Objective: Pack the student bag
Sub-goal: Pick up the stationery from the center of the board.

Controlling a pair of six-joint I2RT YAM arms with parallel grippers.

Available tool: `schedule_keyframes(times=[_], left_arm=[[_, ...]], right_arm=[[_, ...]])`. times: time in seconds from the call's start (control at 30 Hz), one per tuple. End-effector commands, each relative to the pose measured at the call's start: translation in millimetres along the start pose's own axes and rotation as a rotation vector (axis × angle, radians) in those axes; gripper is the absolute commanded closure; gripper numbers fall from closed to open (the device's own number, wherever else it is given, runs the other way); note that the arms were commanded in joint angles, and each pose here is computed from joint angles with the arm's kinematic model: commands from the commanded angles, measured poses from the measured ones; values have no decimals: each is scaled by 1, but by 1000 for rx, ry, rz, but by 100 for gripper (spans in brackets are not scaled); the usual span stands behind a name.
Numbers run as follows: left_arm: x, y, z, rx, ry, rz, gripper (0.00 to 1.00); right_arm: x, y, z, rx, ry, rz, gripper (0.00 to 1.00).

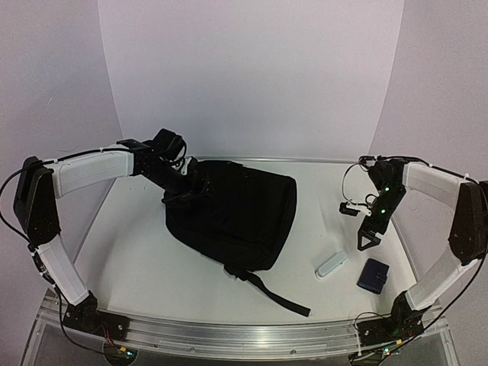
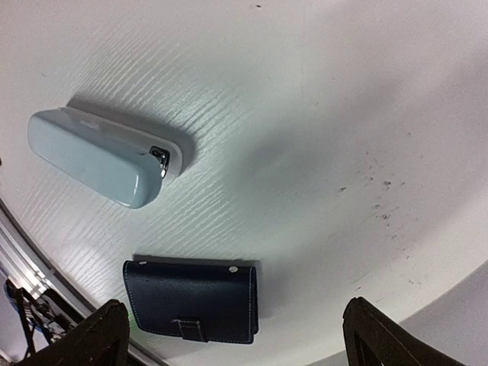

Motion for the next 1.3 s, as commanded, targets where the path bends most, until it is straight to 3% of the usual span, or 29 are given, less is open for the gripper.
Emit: schedule_keyframes(times=[0.0,0.3,0.53,0.7,0.77,0.83,1.0,1.1,1.27], left_arm=[[-23,3,-10,3,-107,75,5],[-19,-7,-23,-34,-95,82,6],[-16,-10,-31,-64,-84,76,6],[-14,-10,-31,-70,-75,77,7],[-15,-10,-31,-71,-79,78,7],[-15,-9,-30,-71,-81,77,7],[-15,-7,-27,-69,-72,82,7],[-15,-6,-25,-70,-66,84,7],[-15,-5,-23,-65,-59,86,8]], right_arm=[[-6,18,8,-40,-64,-199,4],[24,55,36,-74,-40,-501,13],[44,51,60,2,17,-652,31],[51,41,72,39,29,-724,33],[50,44,71,29,12,-728,42],[49,48,69,16,-2,-728,45],[51,51,65,-4,-12,-728,43],[54,52,71,0,-8,-735,18],[49,63,78,-9,-25,-723,14]])
Point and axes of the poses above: each gripper's point midway between its finger pads, its own z axis out along the fingers, its own x axis along the line the jaws close on, y = z × x, the point moved 7 cm from there along -z, back along the fingers, and after that the axes turned 13 degrees about -z, right-handed, at the moved point
